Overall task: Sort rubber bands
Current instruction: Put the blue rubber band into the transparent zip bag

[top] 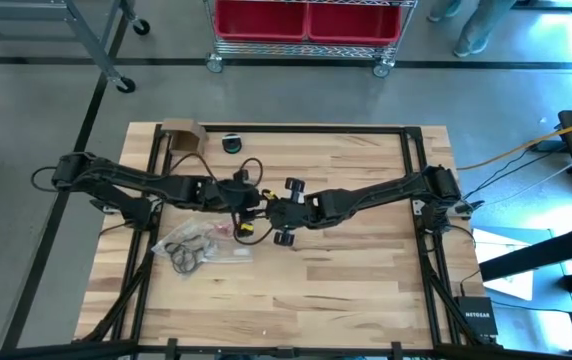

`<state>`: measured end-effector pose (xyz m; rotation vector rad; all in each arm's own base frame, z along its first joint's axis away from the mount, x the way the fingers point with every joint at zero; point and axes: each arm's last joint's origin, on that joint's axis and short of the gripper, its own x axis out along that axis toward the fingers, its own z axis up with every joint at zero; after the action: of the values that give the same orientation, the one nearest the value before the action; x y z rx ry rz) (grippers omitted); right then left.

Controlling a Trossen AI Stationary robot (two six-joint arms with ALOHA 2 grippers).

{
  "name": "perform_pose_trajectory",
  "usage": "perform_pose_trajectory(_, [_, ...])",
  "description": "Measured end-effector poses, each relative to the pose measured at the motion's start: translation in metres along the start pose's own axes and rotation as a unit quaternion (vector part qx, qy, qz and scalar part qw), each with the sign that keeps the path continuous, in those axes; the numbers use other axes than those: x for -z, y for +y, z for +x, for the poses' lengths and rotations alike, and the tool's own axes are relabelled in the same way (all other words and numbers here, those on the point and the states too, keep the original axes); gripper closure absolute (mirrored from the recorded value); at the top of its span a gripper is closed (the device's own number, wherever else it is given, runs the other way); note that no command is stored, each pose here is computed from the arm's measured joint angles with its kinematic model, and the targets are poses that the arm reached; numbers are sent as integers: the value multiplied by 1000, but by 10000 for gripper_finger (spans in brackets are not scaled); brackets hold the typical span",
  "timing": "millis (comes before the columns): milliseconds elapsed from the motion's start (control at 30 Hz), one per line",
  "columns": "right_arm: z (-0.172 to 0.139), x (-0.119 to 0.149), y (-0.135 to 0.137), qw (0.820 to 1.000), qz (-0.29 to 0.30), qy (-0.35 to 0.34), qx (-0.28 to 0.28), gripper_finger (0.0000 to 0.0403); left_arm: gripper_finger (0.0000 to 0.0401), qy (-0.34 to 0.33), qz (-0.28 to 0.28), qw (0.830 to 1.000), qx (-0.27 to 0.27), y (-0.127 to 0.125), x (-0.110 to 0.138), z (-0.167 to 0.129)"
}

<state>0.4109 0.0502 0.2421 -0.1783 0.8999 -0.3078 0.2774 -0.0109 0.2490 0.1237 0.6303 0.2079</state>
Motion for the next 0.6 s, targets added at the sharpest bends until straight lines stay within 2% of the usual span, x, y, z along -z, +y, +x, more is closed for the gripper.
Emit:
perform_pose_trajectory(133, [0, -2, 0, 1000, 9, -11, -1, 403, 306, 21, 40, 999, 12, -4, 5, 9])
perform_pose_trajectory(267, [0, -3, 0, 999, 46, -15, -2, 402, 386, 25, 33, 999, 5, -4, 6, 11])
perform_pose_trajectory(400, [-6, -6, -3, 1000, 20, -14, -1, 378, 398, 27, 16, 999, -14, -3, 7, 11])
perform_pose_trajectory(600, [-48, -30, -13, 999, -50, -14, -1, 304, 400, 27, -20, 999, -31, -1, 7, 10])
